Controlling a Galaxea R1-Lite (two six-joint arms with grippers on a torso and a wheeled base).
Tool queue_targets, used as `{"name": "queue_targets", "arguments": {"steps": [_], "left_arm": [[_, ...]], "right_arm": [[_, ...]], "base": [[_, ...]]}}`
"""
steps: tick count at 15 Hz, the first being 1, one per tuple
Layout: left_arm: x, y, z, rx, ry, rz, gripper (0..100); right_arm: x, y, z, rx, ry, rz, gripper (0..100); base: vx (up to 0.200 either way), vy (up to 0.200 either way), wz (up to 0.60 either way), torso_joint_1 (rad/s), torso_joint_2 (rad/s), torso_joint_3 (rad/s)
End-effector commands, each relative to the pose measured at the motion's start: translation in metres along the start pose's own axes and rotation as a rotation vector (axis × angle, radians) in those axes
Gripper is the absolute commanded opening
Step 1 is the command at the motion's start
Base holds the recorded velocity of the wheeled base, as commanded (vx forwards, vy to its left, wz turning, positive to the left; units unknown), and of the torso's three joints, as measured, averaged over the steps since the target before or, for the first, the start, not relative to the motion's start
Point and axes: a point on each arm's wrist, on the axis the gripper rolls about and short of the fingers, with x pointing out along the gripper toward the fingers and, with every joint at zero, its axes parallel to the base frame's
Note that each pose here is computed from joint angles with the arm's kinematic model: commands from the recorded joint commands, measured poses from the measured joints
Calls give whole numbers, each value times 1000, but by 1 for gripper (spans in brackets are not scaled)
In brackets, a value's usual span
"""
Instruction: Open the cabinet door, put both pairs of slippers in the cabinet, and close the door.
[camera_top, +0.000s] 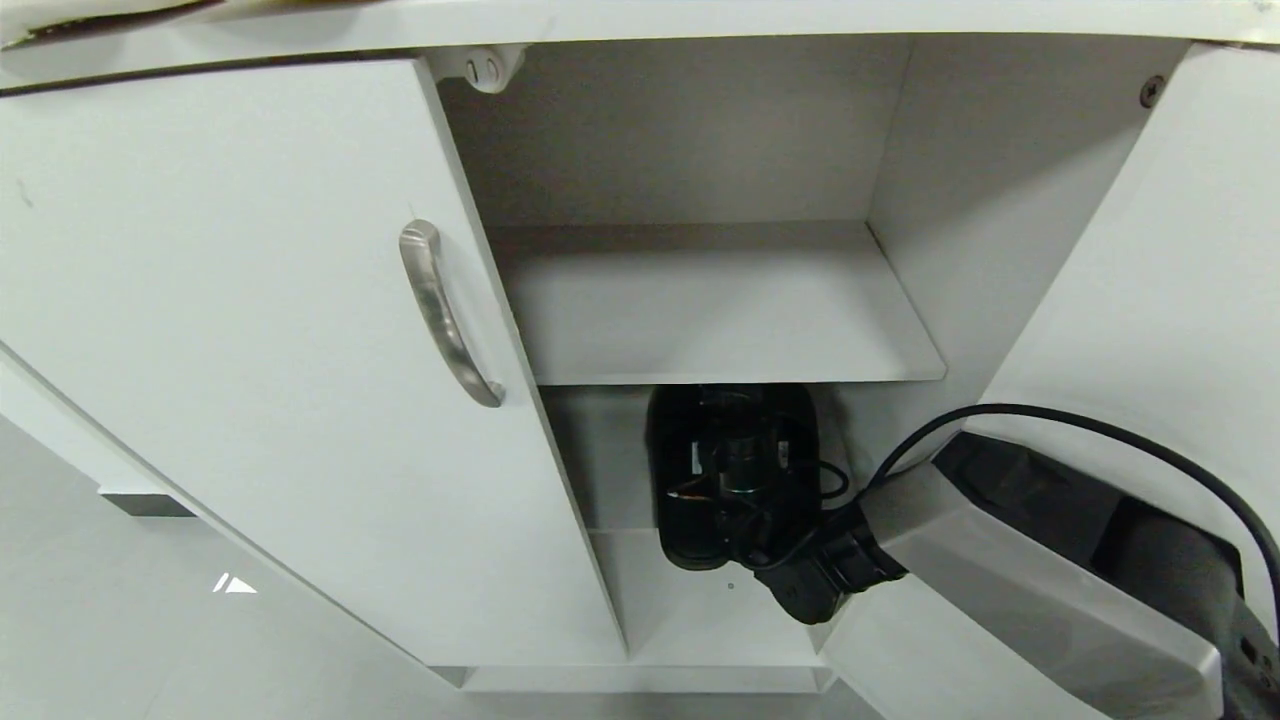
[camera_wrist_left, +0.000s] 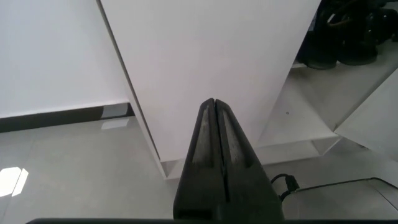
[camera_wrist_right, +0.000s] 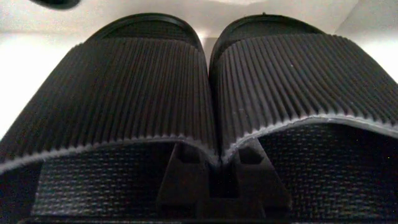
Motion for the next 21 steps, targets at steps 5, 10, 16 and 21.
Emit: {"name": "queue_targets", "arguments": {"steps": [5,10,16,21], "left_arm": [[0,0,0,0,1,0,0],[0,0,0,-9,2,2,0],[0,0,0,-11,3,2,0],[0,0,0,-11,2,2,0]], "right_arm": [[20,0,-11,-18,19,-27,0],[16,0,-15,-38,44,-23,100],[-60,-23,32,-33,63,121,100],[-137,-56,47,-2,181,404,0]], "base": [[0,0,0,0,0,0],[0,0,0,0,0,0],[0,0,0,0,0,0],[-160,0,0,1,2,0]]}}
